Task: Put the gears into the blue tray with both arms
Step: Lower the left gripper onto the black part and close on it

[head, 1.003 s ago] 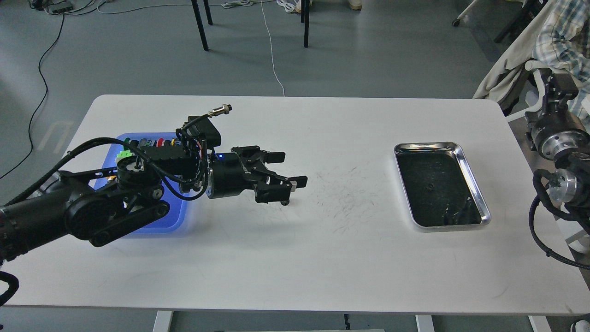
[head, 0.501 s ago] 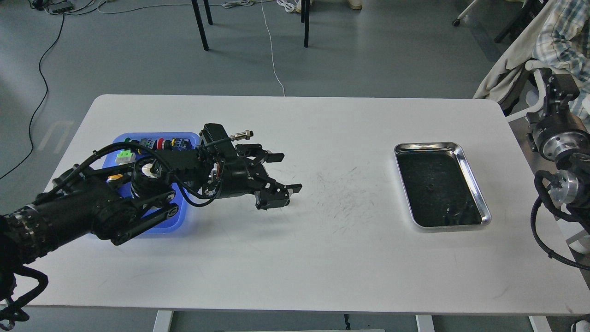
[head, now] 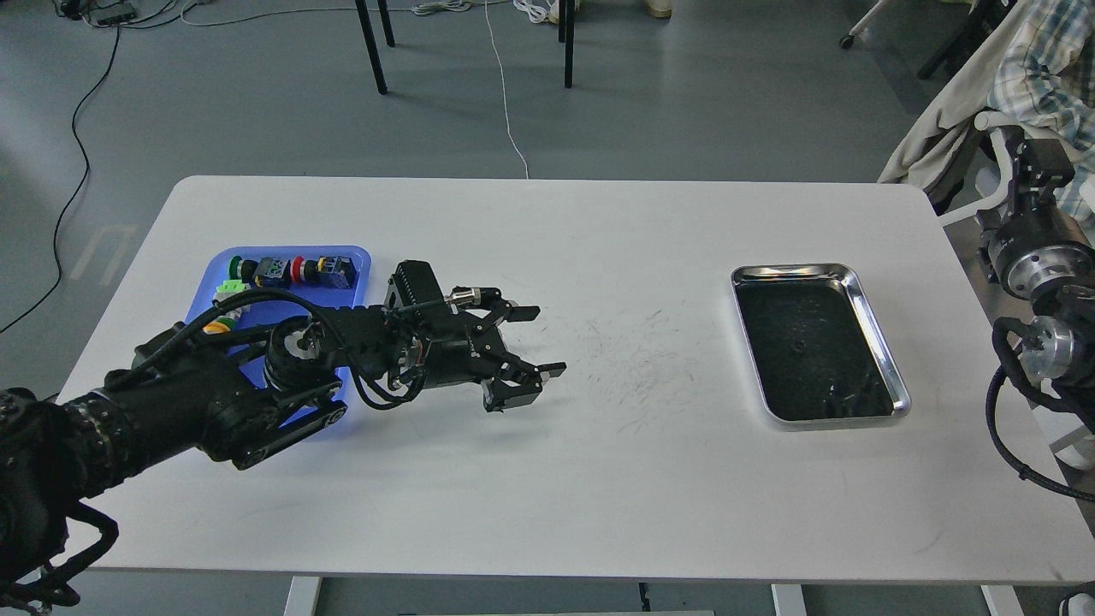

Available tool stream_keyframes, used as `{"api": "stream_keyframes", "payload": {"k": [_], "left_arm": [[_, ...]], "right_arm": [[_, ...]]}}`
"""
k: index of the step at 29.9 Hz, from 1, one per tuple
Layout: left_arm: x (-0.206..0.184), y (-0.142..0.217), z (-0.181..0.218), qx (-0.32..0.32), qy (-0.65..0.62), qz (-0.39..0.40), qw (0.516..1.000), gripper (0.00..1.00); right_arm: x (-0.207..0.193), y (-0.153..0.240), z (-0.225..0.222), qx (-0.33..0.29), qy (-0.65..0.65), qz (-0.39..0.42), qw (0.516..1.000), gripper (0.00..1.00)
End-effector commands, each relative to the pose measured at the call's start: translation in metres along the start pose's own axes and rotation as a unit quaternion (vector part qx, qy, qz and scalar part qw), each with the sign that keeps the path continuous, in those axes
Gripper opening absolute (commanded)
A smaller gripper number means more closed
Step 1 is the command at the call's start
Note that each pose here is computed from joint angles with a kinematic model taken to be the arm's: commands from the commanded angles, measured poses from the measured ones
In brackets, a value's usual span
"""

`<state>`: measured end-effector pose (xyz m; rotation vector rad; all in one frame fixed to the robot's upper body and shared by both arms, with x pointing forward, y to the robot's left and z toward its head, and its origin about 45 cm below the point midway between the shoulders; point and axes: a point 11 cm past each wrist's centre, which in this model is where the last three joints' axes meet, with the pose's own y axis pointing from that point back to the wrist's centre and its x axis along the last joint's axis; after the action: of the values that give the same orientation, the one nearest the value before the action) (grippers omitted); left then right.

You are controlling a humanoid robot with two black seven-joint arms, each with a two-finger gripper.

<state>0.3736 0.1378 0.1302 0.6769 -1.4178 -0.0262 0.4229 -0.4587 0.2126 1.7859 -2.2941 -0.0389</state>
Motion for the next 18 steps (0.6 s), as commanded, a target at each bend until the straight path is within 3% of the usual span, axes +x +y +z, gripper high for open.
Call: {"api": "stream_keyframes", "payload": {"k": [1,10,18], "left_arm": [[-0.008,-0.003,0.002,0.004,0.003,0.003,1.000,0.76],[-0.022,-0.006,0.001,0.011,-0.005,-0.001,1.000,0.62],[-0.029,-0.007,-0.001,0.019,-0.003,-0.008,1.000,0.62]], "right_arm": [[0.000,0.000,0.000,0.000,0.001,0.000,1.000,0.96],[0.001,0.000,0.000,0.000,0.003,0.000,1.000,0.96],[0.001,0.000,0.000,0.000,0.003,0.000,1.000,0.96]]}}
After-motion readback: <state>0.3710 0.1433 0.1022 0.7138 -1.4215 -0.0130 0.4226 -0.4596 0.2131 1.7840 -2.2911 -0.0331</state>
